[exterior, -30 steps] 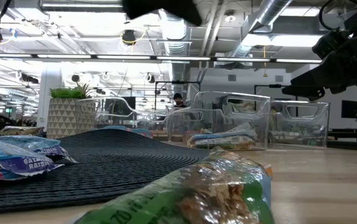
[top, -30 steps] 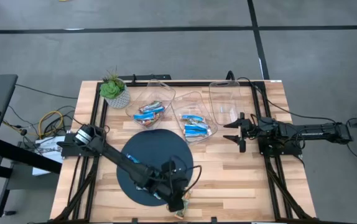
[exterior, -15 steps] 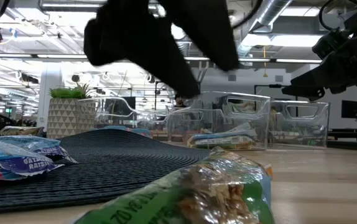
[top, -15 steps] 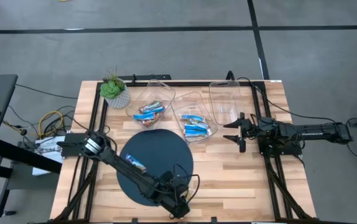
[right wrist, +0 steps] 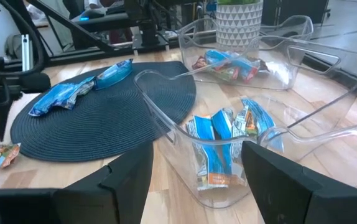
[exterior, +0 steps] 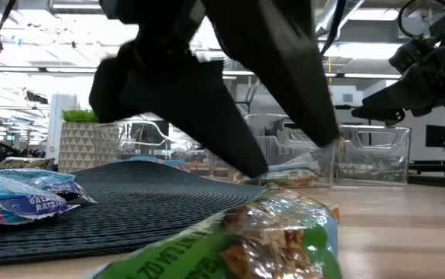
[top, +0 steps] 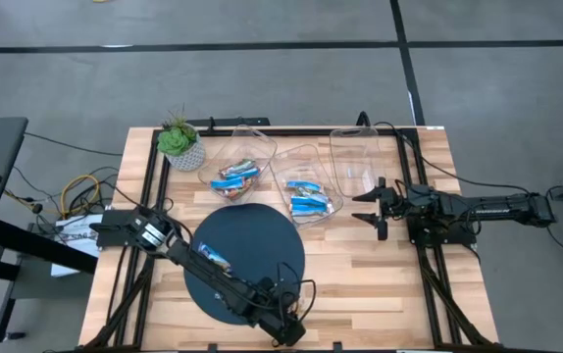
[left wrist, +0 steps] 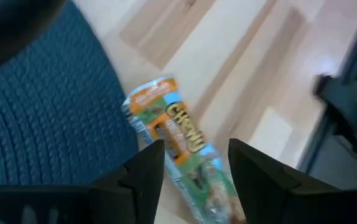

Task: Pick and place Granola Bars by type
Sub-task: Put the yellow granola bar into the middle transparent bin

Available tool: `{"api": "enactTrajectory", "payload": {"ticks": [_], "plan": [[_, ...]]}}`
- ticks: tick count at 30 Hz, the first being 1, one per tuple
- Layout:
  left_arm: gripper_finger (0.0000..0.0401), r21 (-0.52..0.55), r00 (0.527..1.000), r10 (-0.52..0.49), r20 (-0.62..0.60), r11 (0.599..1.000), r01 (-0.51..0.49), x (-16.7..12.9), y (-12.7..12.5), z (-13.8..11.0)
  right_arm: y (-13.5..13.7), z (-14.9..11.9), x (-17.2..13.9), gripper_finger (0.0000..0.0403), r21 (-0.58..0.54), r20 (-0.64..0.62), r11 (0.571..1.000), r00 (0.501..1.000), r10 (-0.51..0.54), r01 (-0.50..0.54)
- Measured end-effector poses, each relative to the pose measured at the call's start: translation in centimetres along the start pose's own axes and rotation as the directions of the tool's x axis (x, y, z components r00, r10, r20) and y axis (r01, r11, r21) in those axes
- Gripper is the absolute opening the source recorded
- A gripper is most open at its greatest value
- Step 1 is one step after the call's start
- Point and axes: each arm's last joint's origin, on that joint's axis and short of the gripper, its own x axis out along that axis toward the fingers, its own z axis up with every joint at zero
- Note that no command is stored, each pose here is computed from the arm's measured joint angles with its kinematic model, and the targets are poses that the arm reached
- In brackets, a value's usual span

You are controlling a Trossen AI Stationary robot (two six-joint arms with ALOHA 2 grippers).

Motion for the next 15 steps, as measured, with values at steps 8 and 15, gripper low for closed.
{"api": "enactTrajectory", "payload": {"ticks": [8, 15], "plan": [[0.0171, -0.044, 1.0, 0.012, -0.017, 0.999, -0.013, 1.3, 0.2, -0.9, 0.0, 0.0, 0.0, 0.024, 0.0, 0.001, 1.0, 1.0, 0.0, 0.0], [0.0171, -0.062, 1.0, -0.012, -0.027, 0.998, 0.01, 1.9, 0.0, -1.4, 0.0, 0.0, 0.0, 0.024, 0.0, 0.002, 1.0, 1.0, 0.0, 0.0]]}}
